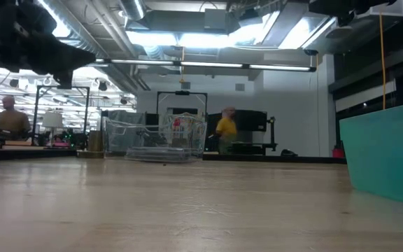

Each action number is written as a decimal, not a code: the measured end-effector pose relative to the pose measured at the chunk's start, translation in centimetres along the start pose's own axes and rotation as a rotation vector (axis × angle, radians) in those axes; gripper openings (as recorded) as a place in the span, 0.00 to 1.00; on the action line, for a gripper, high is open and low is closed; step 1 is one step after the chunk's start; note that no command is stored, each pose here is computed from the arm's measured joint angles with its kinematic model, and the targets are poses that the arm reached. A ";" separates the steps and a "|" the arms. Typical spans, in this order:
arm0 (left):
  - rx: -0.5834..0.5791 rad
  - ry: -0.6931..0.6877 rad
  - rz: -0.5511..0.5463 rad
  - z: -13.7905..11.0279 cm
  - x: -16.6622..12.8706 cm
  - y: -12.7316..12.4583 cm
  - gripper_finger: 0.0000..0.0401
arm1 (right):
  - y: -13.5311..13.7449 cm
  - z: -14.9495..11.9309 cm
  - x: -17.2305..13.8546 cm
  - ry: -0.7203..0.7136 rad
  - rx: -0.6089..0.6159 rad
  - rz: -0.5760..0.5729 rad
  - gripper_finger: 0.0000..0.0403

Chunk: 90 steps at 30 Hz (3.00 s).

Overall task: Pick & place jewel cases by type
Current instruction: Return to Home Position

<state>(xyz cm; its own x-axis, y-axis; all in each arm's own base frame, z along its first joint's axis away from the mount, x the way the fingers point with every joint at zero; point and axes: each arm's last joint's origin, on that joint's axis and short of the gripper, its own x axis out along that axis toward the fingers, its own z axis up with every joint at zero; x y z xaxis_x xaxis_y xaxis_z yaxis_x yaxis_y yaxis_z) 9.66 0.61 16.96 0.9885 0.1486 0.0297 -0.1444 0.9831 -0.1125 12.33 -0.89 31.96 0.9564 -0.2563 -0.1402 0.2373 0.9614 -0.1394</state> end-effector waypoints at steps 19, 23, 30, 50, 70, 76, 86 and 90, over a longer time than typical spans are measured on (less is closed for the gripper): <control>-0.034 0.008 -0.031 -0.1 0.1 -0.1 0.01 | 0.0 -0.8 -0.1 0.022 0.071 0.002 0.02; -0.034 0.008 -0.031 -0.1 0.1 -0.1 0.01 | 0.4 -3.1 0.0 -0.077 0.121 0.012 0.02; -0.034 0.008 -0.031 -0.1 0.1 -0.1 0.01 | 1.3 -9.7 0.0 -0.300 0.295 0.094 0.02; -0.034 0.010 -0.036 -0.1 0.1 -0.1 0.02 | 2.1 -15.2 -0.5 -0.168 0.336 0.223 0.02; -0.033 0.015 -0.037 -0.2 0.1 -0.1 0.02 | 2.1 -15.2 -0.5 -0.179 0.253 0.196 0.03; -0.034 0.015 -0.037 -0.2 0.1 -0.1 0.01 | 2.1 -15.2 -0.5 -0.178 0.256 0.196 0.05; -0.034 0.015 -0.036 -0.2 0.1 -0.1 0.01 | 2.1 -15.2 -0.5 -0.179 0.254 0.196 0.05; -0.033 0.015 -0.037 -0.2 0.1 -0.1 0.01 | 2.1 -15.2 -0.5 -0.179 0.254 0.196 0.05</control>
<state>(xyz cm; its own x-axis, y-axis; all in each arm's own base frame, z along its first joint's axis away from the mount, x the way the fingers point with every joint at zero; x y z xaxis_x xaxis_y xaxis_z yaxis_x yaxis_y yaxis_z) 9.79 0.50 16.78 0.9937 0.1107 0.0196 -0.1067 0.9837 -0.1448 9.74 -0.29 16.87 0.9972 -0.0647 0.0363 0.0597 0.9905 0.1241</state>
